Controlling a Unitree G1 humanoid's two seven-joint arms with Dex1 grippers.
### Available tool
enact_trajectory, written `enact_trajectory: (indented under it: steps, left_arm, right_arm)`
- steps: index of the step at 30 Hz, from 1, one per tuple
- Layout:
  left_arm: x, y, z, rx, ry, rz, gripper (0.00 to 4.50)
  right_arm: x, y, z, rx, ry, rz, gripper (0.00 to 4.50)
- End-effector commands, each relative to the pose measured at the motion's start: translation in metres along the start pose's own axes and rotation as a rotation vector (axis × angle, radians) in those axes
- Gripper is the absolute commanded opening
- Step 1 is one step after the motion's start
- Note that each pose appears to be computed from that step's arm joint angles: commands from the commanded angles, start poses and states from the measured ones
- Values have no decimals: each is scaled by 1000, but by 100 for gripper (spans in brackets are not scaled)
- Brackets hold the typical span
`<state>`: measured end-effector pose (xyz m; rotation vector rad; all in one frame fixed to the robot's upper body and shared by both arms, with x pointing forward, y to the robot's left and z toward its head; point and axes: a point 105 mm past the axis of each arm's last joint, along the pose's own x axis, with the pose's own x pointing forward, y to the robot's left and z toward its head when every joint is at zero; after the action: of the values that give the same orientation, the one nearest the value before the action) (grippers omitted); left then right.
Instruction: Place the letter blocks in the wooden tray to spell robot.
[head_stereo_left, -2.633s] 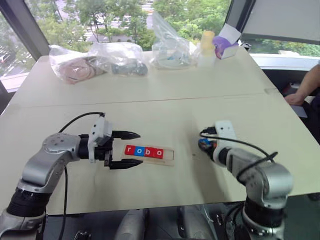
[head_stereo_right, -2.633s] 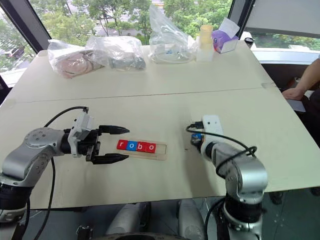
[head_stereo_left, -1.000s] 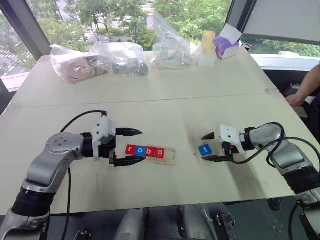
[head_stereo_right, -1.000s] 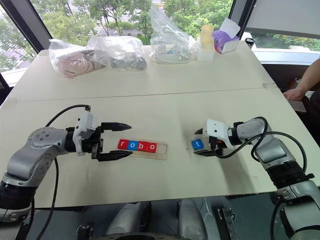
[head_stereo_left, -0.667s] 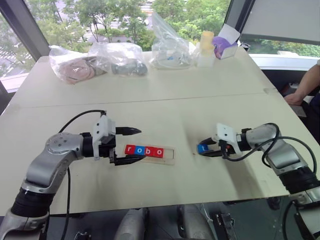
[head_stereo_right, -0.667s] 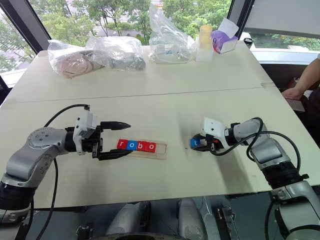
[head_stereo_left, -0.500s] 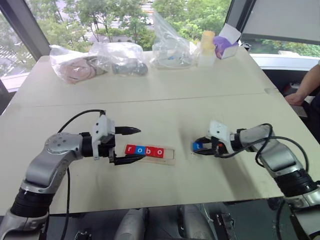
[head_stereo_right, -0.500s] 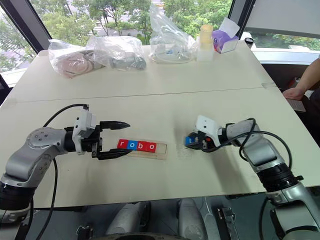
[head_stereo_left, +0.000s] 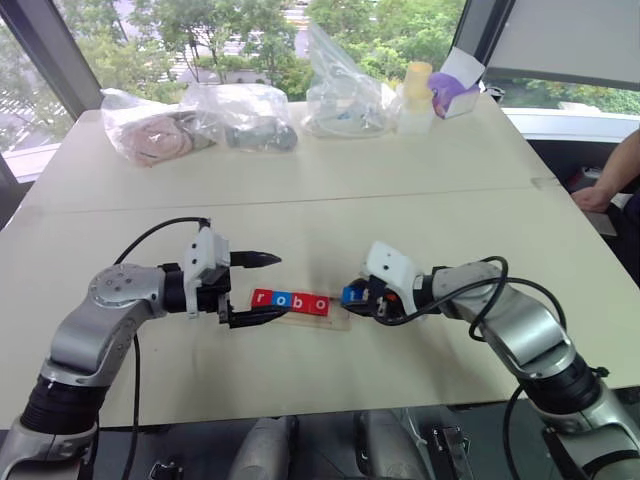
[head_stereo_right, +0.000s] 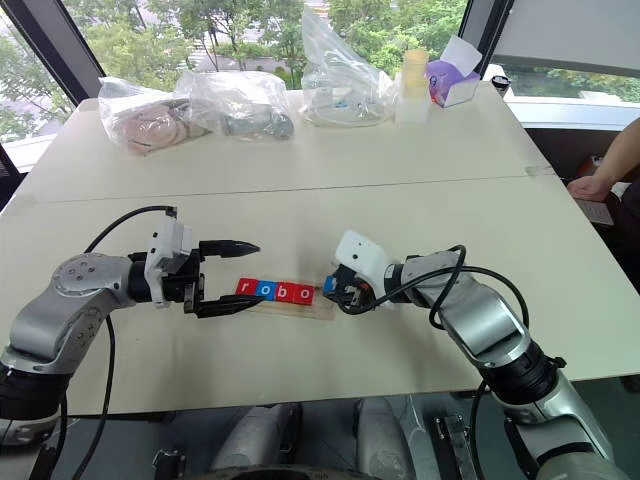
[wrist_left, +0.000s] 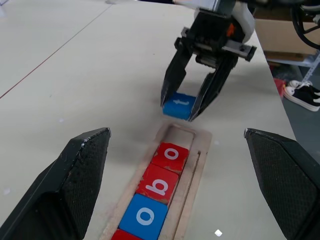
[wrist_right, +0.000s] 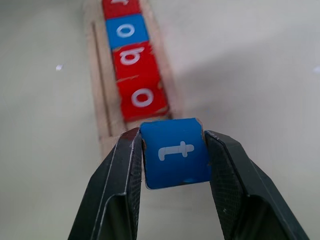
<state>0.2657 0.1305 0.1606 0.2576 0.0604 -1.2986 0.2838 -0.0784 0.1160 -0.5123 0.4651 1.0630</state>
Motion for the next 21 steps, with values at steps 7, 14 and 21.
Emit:
enact_trajectory:
  steps: [7, 14, 21]
  left_arm:
    - [-7, -5, 11, 34, 5, -51, 450]
    - [-7, -3, 11, 38, 4, -42, 450]
    - [-7, -1, 12, 42, 2, -33, 450]
  right_arm:
    - [9, 1, 9, -38, 3, -30, 136]
    - [14, 2, 8, -52, 17, -28, 136]
    - [17, 8, 8, -61, 22, -4, 136]
